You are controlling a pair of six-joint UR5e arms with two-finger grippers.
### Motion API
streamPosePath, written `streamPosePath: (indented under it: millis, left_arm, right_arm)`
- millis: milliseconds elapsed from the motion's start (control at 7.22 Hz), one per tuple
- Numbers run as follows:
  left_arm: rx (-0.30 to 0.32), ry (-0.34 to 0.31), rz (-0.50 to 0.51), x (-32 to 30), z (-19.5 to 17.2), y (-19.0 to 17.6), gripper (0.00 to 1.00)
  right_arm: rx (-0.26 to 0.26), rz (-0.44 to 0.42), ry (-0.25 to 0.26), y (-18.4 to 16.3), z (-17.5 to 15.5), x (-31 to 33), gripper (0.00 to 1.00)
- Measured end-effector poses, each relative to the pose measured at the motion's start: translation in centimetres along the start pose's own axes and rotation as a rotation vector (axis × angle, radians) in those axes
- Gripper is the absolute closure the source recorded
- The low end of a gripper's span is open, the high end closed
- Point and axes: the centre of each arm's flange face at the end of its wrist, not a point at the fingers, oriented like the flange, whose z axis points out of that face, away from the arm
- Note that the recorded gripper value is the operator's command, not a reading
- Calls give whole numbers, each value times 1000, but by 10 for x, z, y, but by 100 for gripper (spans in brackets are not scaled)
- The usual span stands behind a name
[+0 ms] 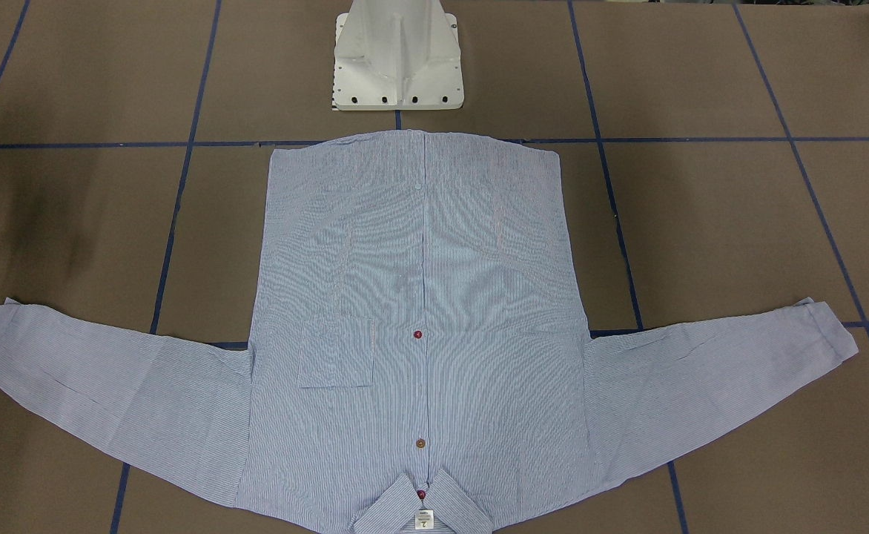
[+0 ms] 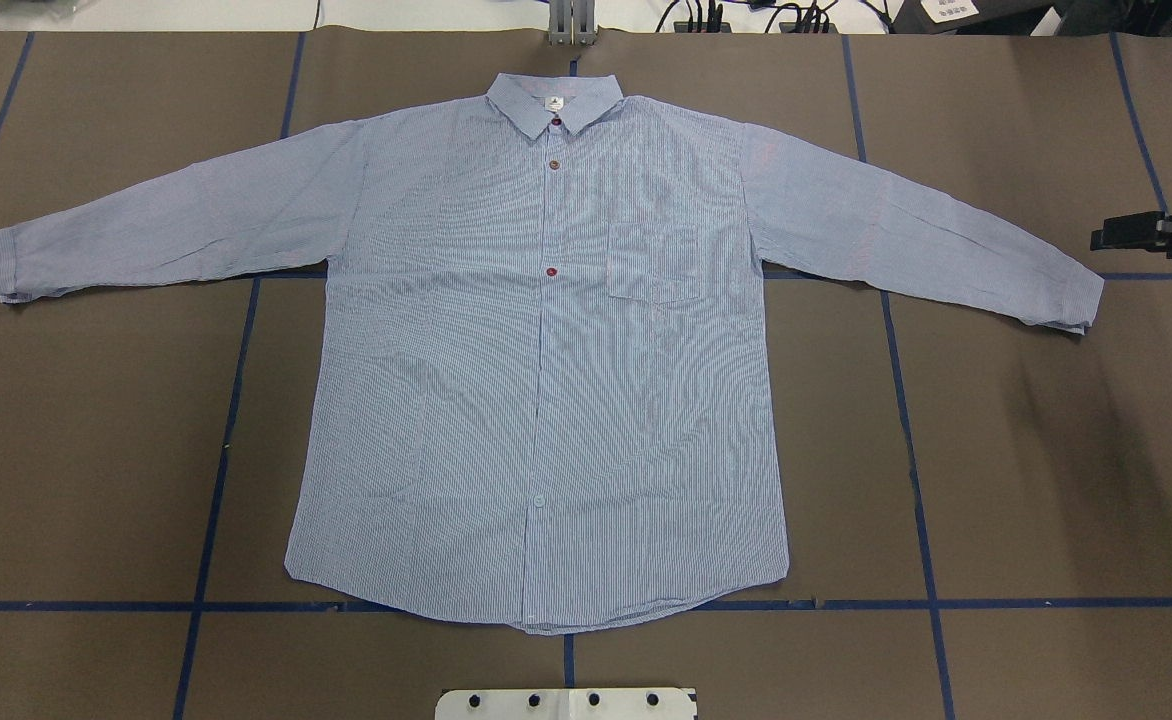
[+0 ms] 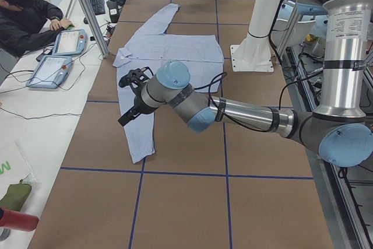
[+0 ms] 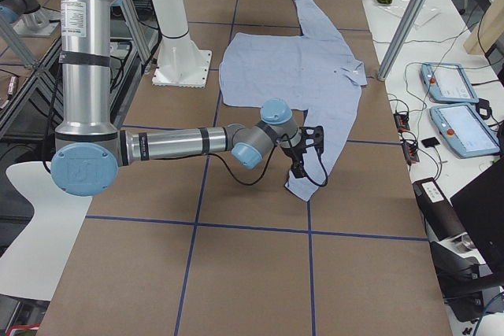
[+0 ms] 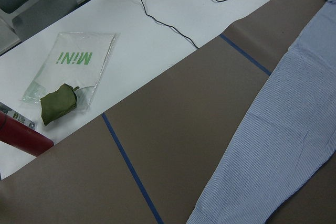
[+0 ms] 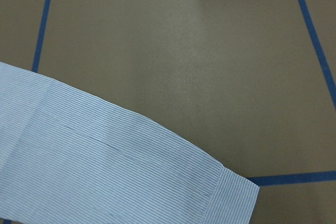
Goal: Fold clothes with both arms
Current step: 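Move the right gripper to the cuff of the sleeve nearest it and grasp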
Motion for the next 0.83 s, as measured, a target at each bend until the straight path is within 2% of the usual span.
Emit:
streamPosePath:
  millis: [138, 415, 831]
  left_arm:
    - [0, 0, 0, 0, 0, 0, 0]
    - [0, 0, 3, 0, 0, 0, 0]
    - [1, 0, 5, 0, 0, 0, 0]
  right_arm:
    - [24, 40, -6, 13, 20, 6, 12]
    - [52, 91, 23, 34, 50, 11, 17]
    - [50, 119, 37, 55, 63, 12, 21]
